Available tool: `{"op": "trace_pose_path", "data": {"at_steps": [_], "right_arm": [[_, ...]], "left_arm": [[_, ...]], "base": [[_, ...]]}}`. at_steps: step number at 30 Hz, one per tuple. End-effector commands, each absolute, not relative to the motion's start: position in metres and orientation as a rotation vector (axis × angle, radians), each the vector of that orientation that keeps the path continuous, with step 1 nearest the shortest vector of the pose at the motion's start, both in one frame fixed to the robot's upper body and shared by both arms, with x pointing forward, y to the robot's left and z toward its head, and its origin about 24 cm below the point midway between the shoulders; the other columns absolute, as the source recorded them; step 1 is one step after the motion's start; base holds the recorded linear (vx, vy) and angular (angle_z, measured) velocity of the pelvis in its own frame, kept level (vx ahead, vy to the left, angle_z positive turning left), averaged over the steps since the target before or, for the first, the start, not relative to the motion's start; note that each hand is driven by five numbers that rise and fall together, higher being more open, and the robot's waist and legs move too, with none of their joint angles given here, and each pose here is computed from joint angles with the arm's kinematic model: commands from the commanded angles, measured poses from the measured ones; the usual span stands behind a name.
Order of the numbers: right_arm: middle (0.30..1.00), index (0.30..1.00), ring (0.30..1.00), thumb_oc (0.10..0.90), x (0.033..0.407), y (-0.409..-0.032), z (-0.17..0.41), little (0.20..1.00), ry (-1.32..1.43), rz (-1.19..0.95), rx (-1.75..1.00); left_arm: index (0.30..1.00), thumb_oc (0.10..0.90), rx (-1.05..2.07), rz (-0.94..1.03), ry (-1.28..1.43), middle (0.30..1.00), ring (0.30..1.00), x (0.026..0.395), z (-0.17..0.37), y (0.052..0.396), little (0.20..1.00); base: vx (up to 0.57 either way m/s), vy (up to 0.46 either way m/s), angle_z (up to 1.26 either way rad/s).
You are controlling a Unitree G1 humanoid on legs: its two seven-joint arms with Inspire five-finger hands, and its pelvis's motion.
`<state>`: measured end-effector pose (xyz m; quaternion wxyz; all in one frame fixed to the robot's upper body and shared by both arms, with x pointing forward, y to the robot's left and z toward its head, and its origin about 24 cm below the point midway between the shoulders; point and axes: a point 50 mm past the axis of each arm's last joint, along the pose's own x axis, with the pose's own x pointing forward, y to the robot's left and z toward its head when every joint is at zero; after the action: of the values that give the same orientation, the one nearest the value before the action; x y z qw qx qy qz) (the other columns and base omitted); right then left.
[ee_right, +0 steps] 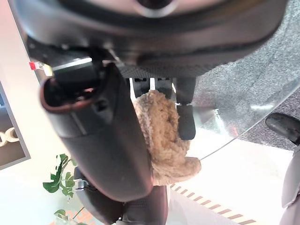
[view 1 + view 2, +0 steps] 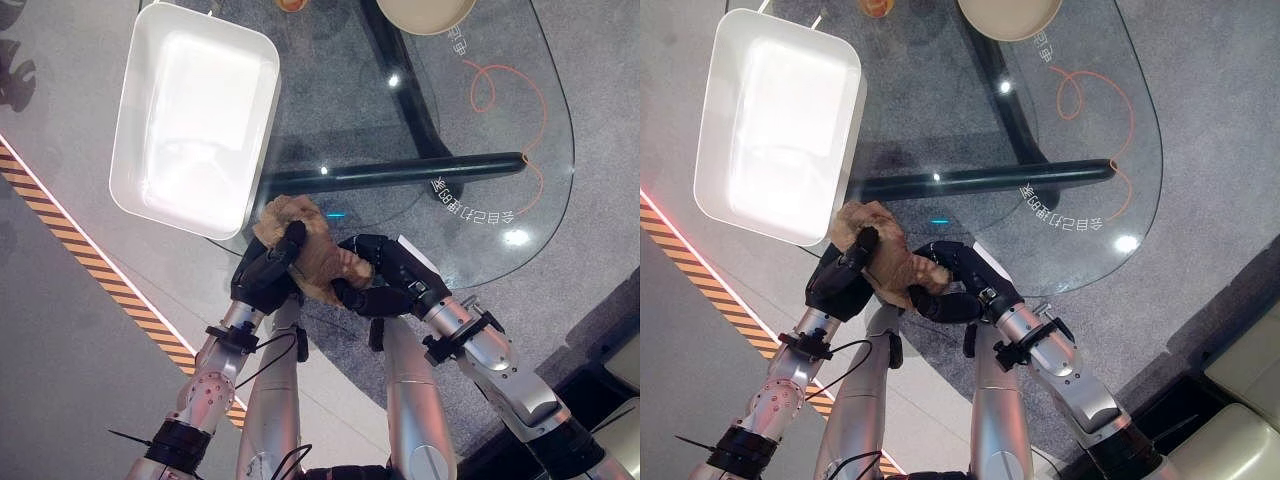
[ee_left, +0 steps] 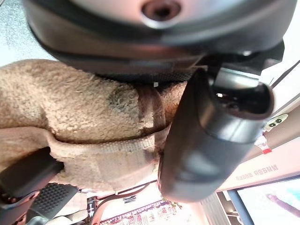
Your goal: Wipe the table with a cloth and put it in the basket.
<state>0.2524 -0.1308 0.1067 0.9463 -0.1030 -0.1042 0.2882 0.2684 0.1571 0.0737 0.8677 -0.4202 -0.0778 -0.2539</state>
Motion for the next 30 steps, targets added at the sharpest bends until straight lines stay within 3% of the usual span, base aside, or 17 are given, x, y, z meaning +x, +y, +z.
{"op": "trace_pose_path", "data": {"at_steps": [1,22,30], "right_arm": [[0.9,0.9,0.9,0.8,0.245,-0.118,0.149,0.9,-0.436,0.594,-0.106],[0.9,0.9,0.9,0.8,0.25,-0.135,0.142,0.9,-0.388,0.431,-0.062],[0.9,0.9,0.9,0.8,0.253,-0.144,0.117,0.9,-0.231,0.399,-0.122]], "left_arm": [[0.3,0.1,-0.917,-0.737,-0.301,0.3,0.3,0.259,0.101,0.137,0.2],[0.3,0.1,-0.802,-0.598,-0.554,0.3,0.3,0.261,0.127,0.169,0.2],[0.3,0.1,-0.716,-0.415,-0.755,0.3,0.3,0.255,0.152,0.203,0.2]], "base": [[0.0,0.0,0.0],[0.0,0.003,0.0],[0.01,0.055,-0.01]]}}
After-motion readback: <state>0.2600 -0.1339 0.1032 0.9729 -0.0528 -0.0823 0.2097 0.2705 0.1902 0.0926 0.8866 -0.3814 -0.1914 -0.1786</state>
